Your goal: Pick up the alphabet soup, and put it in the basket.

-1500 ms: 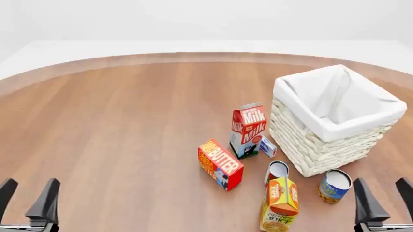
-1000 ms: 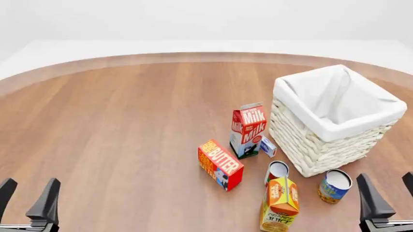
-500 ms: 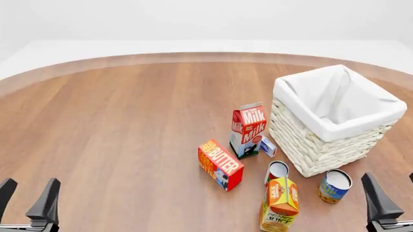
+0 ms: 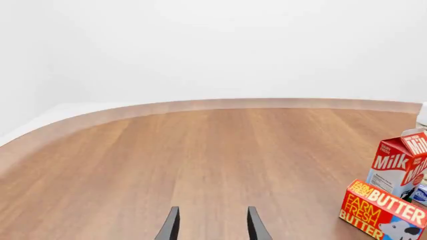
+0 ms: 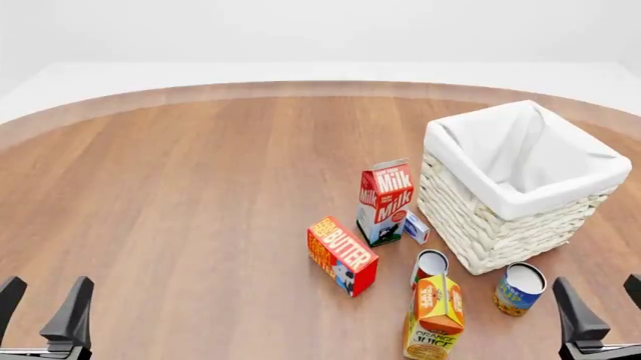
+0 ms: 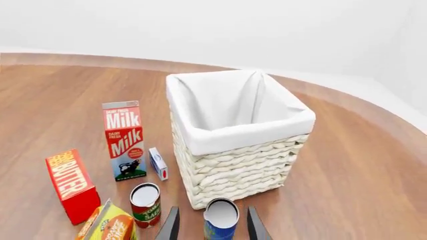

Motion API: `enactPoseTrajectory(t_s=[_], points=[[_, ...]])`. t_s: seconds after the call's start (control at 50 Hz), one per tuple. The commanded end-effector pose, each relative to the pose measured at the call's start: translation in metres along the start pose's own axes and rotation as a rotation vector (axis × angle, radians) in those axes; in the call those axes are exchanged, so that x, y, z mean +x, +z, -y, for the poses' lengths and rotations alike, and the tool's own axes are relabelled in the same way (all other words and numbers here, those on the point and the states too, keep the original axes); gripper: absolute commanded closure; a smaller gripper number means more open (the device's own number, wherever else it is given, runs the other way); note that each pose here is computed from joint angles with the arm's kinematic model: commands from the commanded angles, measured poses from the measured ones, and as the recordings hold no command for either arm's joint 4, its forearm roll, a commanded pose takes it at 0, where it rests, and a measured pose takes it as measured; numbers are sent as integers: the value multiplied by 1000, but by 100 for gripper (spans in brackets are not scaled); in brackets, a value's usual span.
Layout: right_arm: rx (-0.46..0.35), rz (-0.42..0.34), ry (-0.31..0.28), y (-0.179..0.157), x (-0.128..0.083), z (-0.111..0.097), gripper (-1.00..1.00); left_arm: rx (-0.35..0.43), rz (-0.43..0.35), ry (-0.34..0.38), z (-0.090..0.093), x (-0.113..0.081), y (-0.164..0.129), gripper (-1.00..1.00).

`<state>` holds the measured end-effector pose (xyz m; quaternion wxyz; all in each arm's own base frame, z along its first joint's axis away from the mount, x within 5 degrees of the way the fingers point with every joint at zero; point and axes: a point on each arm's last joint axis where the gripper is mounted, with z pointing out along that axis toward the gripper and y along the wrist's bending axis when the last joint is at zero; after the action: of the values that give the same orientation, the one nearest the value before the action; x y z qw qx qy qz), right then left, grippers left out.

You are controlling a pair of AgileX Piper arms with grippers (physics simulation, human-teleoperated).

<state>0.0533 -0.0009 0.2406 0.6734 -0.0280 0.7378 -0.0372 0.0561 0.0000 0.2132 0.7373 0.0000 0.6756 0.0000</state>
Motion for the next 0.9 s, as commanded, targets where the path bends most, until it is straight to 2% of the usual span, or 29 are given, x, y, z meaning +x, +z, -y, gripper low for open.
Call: enactPoseTrajectory(t_s=[0.02, 0.1, 0.9], points=[[5, -47, 8, 5, 9, 0, -100, 0, 0, 0, 0, 0, 0, -100], [24, -62, 29, 11, 11, 1, -100, 0, 0, 0, 0, 0, 0, -100], [45, -143, 48, 36, 46, 1, -100, 0, 0, 0, 0, 0, 0, -100]])
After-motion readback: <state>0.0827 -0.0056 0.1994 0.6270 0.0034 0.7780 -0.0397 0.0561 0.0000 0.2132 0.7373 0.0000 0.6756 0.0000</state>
